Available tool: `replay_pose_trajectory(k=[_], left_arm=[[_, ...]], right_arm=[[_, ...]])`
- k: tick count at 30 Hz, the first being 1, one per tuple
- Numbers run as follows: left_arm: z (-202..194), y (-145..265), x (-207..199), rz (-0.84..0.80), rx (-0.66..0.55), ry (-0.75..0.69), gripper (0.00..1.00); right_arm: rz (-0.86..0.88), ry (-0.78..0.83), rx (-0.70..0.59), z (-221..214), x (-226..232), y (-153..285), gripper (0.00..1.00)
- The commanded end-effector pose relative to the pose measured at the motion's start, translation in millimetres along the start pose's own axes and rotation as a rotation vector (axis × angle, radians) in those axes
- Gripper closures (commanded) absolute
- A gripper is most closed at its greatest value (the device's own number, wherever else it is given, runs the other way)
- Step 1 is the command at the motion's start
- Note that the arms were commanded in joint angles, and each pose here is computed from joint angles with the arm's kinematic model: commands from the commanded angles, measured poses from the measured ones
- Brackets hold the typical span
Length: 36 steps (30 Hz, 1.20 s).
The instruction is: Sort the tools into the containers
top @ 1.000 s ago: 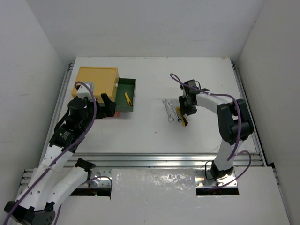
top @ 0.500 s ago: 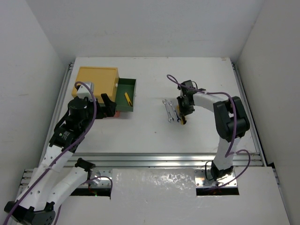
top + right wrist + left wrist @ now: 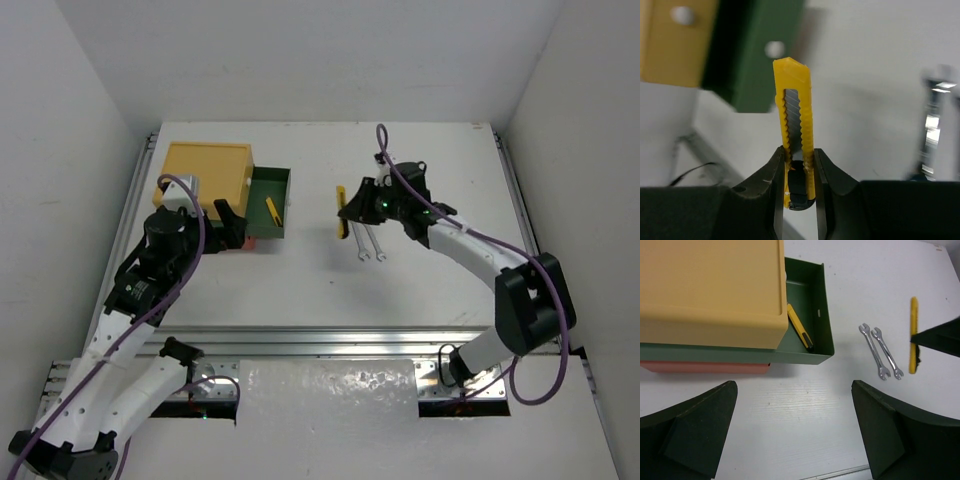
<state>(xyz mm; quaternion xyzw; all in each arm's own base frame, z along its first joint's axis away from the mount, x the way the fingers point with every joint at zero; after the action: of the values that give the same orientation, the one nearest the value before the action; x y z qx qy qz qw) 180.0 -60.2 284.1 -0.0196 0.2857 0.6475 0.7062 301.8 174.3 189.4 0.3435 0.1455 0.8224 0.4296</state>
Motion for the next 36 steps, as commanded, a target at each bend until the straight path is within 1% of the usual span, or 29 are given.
replay_pose_trajectory(k=[1,4,5,6,7,8,10,11,12,13,14,15,17,18,19,21,24,26,27,28,29,30,31,32,33,34,35,36], left_arm=[[11.5,1.7,-1.2,-0.008,-0.079,0.006,0.04],[11.2,1.8,-1.2,-0.009,-0.077,0.006,0.04],[11.3,1.8,-1.0,-0.006,-0.079,0.006,0.04],[11.3,1.8,-1.0,-0.006,-0.079,0.007,0.04],[11.1,1.5,-0.9,-0.006,-0.079,0.006,0.04],[11.8,2.1,-1.1,-0.006,-0.082,0.008,0.04],[11.2,1.9,-1.1,-0.008,-0.079,0.007,0.04],[10.9,1.9,-1.5,-0.014,-0.076,0.006,0.04],[11.5,2.2,-2.1,-0.018,-0.077,0.006,0.04],[11.0,1.9,-1.8,-0.017,-0.076,0.006,0.04],[11.5,2.2,-2.1,-0.018,-0.077,0.006,0.04],[11.8,2.9,-2.1,-0.019,-0.080,0.006,0.04],[11.3,3.4,-1.7,-0.019,-0.082,0.007,0.04],[11.5,3.8,-1.7,-0.019,-0.084,0.007,0.04],[12.3,4.3,-2.1,-0.022,-0.088,0.007,0.04],[12.4,3.9,-2.4,-0.022,-0.085,0.007,0.04],[12.6,3.1,-3.8,-0.034,-0.081,0.007,0.04],[13.4,0.4,-6.9,-0.049,-0.067,0.011,0.05],[16.8,-0.8,-9.7,-0.050,-0.065,0.023,0.06],[18.3,-3.1,-13.0,-0.057,-0.048,0.035,0.10],[19.8,-11.0,-21.8,-0.069,-0.003,0.049,0.13],[19.1,-15.5,-30.1,-0.082,0.026,0.056,0.20],[11.1,-30.4,-37.4,-0.030,0.070,0.059,0.23],[8.2,-26.7,-69.6,-0.090,0.091,0.025,0.25],[8.2,-33.4,-78.7,-0.020,0.068,0.009,0.33],[4.5,-38.4,-92.9,-0.009,0.085,-0.014,0.39],[-5.2,-50.6,-119.0,0.013,0.148,-0.061,0.46],[-8.1,-61.5,-125.7,0.064,0.158,-0.075,0.70]], right_arm=[[0.400,-0.119,-0.103,34.7,71.0,-20.6,0.89],[0.483,-0.172,-0.112,60.3,104.9,-47.0,0.87],[0.427,-0.203,-0.082,60.9,104.9,-57.8,0.87],[0.432,-0.191,-0.110,79.0,120.6,-61.3,0.87],[0.417,-0.196,-0.099,80.0,123.3,-69.5,0.87],[0.399,-0.209,-0.054,70.9,123.1,-86.1,0.87],[0.413,-0.204,-0.067,82.4,135.4,-93.3,0.86],[0.388,-0.212,-0.027,73.1,135.4,-107.5,0.86],[0.387,-0.203,-0.023,74.1,139.1,-112.8,0.85],[0.400,-0.186,-0.043,86.7,148.3,-114.1,0.84],[0.345,-0.196,0.017,73.9,144.1,-130.2,0.82],[0.327,-0.185,0.023,74.4,145.3,-133.5,0.75],[0.304,-0.181,0.020,74.0,146.1,-137.2,0.71],[0.283,-0.190,0.021,70.2,142.0,-138.6,0.63],[0.266,-0.190,0.024,68.3,140.7,-138.2,0.60],[0.251,-0.175,0.009,70.6,140.2,-134.7,0.56],[0.244,-0.142,-0.012,81.1,144.1,-121.7,0.44],[0.242,-0.101,-0.029,89.5,145.7,-109.3,0.42],[0.254,-0.077,-0.061,99.9,150.7,-90.9,0.42],[0.225,-0.061,-0.076,104.7,146.1,-78.5,0.42],[0.215,-0.017,-0.115,107.6,144.2,-49.2,0.42],[0.197,-0.002,-0.142,107.8,139.5,-33.1,0.42],[0.159,0.011,-0.187,110.4,124.3,-16.9,0.41],[0.110,-0.013,-0.132,78.6,97.8,-12.9,0.41],[0.146,-0.010,-0.229,84.4,98.9,31.9,0.41],[0.133,-0.033,-0.300,83.7,76.5,48.2,0.41],[0.066,-0.076,-0.243,45.3,49.1,50.3,0.40],[0.041,-0.070,-0.273,39.5,42.8,63.3,0.40]])
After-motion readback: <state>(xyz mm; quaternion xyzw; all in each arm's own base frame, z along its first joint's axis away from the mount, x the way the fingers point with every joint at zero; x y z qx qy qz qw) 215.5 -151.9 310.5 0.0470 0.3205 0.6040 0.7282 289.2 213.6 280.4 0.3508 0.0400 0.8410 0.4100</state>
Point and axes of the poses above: each gripper's point midway between its finger pads, its own y axis back along the fingers, its own x axis along the line the jaws close on, z = x × y, the point moved 9 cm from there along y, back along the fingers, and after that the axes turned 9 degrees about y, right-handed, at the moved point
